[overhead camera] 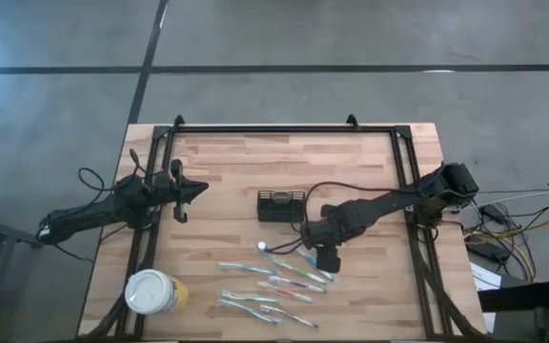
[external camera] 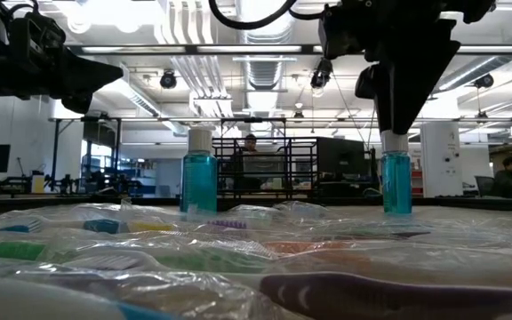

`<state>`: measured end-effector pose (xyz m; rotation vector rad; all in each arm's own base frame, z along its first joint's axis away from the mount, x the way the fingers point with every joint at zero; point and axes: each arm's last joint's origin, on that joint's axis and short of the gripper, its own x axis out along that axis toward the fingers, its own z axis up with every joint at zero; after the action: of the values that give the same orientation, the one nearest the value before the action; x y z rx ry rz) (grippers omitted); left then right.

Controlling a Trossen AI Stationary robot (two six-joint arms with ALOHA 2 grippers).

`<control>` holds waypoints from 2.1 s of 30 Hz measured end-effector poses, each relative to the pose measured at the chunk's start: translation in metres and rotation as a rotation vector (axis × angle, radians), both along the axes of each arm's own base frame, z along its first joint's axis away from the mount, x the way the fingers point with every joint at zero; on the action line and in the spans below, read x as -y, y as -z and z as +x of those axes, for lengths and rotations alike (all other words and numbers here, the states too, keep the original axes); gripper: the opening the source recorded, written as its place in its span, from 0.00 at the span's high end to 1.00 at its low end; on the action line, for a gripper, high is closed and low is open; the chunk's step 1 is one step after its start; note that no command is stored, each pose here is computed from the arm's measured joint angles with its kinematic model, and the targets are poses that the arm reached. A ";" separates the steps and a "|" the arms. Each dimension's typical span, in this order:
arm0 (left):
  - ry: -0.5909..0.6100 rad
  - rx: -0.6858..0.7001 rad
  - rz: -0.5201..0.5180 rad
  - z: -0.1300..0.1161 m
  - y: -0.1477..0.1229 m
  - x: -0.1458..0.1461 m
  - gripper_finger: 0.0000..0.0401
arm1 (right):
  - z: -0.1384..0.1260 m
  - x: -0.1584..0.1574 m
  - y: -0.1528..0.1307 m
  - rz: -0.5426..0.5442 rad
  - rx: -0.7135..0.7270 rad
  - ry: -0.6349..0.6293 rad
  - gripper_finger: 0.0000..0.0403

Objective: Pick & Place toothbrushing station
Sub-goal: Put the right mouthwash into the wire organizer

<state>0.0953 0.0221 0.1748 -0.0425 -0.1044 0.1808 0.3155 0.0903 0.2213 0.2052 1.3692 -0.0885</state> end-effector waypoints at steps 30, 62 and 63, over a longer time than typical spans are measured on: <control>0.001 0.000 -0.001 0.000 0.000 0.000 0.94 | 0.004 0.000 0.000 -0.036 0.058 -0.082 0.79; -0.004 -0.019 0.016 0.000 0.002 0.000 0.94 | 0.032 0.119 -0.135 -0.402 0.310 -0.440 0.79; -0.005 -0.021 0.020 0.000 0.002 0.000 0.94 | 0.036 0.121 -0.137 -0.406 0.318 -0.479 0.79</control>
<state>0.0954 0.0222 0.1732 -0.0202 -0.0853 0.1851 0.3512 -0.0302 0.3581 -0.4333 1.0254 0.0664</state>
